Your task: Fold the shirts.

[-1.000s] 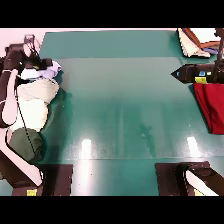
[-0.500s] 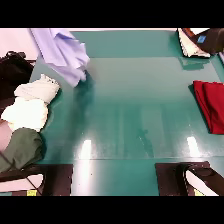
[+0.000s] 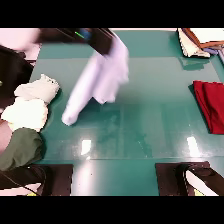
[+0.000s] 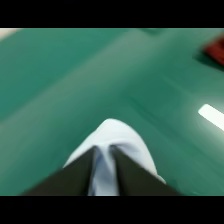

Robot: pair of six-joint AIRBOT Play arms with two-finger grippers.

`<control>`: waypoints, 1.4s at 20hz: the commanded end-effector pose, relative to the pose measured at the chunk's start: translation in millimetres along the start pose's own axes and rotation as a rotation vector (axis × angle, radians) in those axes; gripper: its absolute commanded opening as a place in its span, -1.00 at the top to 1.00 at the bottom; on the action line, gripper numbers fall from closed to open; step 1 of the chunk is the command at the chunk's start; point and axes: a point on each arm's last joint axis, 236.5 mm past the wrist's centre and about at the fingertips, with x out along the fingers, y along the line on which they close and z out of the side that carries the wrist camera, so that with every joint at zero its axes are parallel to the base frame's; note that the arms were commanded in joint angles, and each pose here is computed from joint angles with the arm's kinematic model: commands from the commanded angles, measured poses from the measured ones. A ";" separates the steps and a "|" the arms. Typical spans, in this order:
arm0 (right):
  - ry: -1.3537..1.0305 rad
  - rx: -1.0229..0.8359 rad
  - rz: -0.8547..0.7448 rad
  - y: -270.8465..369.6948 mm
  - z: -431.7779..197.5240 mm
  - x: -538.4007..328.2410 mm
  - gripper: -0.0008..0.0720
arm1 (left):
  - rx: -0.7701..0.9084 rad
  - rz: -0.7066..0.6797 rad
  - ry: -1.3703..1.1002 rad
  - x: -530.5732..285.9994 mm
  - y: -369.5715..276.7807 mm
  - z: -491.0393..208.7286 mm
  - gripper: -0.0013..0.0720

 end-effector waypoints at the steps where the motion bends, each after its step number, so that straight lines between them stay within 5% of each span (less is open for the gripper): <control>1: 0.017 -0.007 0.006 3.8 -2.0 -4.2 0.93 | 0.014 -0.165 0.076 45.1 -66.2 -29.7 -0.39; 6: 0.050 -0.008 0.010 4.5 -9.7 -4.5 0.93 | -0.267 0.087 0.181 23.3 83.5 -64.8 -0.39; 11: 0.052 -0.007 0.010 4.5 -10.2 -4.2 0.93 | -0.671 0.278 0.422 -7.1 217.0 -215.6 -0.39; 18: 0.056 -0.006 0.010 4.0 -11.3 -3.3 0.93 | -0.993 0.222 0.661 6.9 178.7 -411.2 -0.39; 28: 0.061 -0.006 0.011 4.2 -12.5 -3.5 0.93 | -1.006 0.091 0.631 44.7 133.3 -416.4 -0.39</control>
